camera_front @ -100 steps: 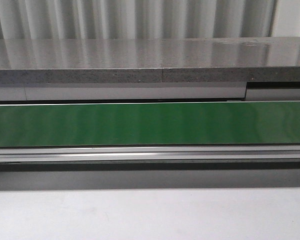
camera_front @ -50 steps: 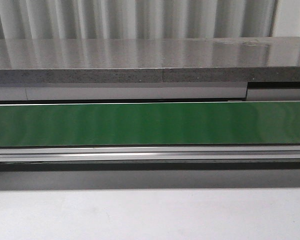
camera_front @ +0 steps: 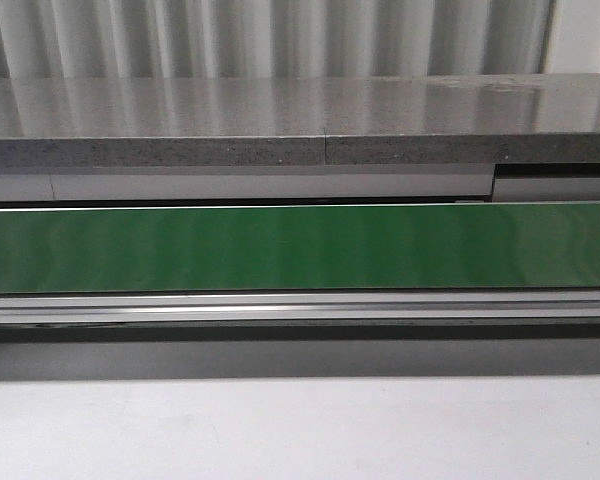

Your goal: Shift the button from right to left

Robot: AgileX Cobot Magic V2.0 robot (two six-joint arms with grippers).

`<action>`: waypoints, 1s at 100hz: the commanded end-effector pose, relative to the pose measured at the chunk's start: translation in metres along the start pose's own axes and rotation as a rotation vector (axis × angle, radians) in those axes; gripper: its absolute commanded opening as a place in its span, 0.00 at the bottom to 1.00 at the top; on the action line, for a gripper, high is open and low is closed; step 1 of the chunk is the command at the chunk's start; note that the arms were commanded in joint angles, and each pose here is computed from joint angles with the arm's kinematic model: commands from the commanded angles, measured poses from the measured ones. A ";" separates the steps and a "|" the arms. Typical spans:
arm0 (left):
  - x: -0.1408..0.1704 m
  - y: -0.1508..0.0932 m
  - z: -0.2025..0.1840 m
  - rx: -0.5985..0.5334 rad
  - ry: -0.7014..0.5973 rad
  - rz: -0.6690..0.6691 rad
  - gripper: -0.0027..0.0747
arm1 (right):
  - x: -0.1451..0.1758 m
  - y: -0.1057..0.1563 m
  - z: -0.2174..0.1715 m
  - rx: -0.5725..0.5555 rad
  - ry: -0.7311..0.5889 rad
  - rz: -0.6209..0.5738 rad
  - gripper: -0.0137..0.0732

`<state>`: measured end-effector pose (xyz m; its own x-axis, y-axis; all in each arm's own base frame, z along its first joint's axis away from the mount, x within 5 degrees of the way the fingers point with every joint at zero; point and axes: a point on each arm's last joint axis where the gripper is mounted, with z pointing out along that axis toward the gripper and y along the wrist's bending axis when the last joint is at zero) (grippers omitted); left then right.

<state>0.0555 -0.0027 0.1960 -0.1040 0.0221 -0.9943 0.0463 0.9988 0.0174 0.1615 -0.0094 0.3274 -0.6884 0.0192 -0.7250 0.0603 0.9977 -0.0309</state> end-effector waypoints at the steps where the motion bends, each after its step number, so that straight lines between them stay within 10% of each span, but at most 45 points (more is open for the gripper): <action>1: 0.000 0.000 -0.001 -0.004 -0.086 -0.016 0.01 | -0.025 -0.004 0.001 0.025 -0.033 0.010 0.79; 60: 0.000 0.000 -0.001 -0.004 -0.086 -0.016 0.01 | -0.053 -0.108 0.090 0.280 0.255 0.431 0.78; 100: 0.000 0.000 -0.001 -0.004 -0.086 -0.016 0.01 | -0.060 -0.143 0.156 0.296 0.426 0.464 0.78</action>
<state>0.0555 -0.0027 0.1960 -0.1040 0.0221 -0.9943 0.0463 0.9988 0.0174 0.2985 -0.1556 0.2554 -0.7752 0.5405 -0.3271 0.5726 0.8198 -0.0023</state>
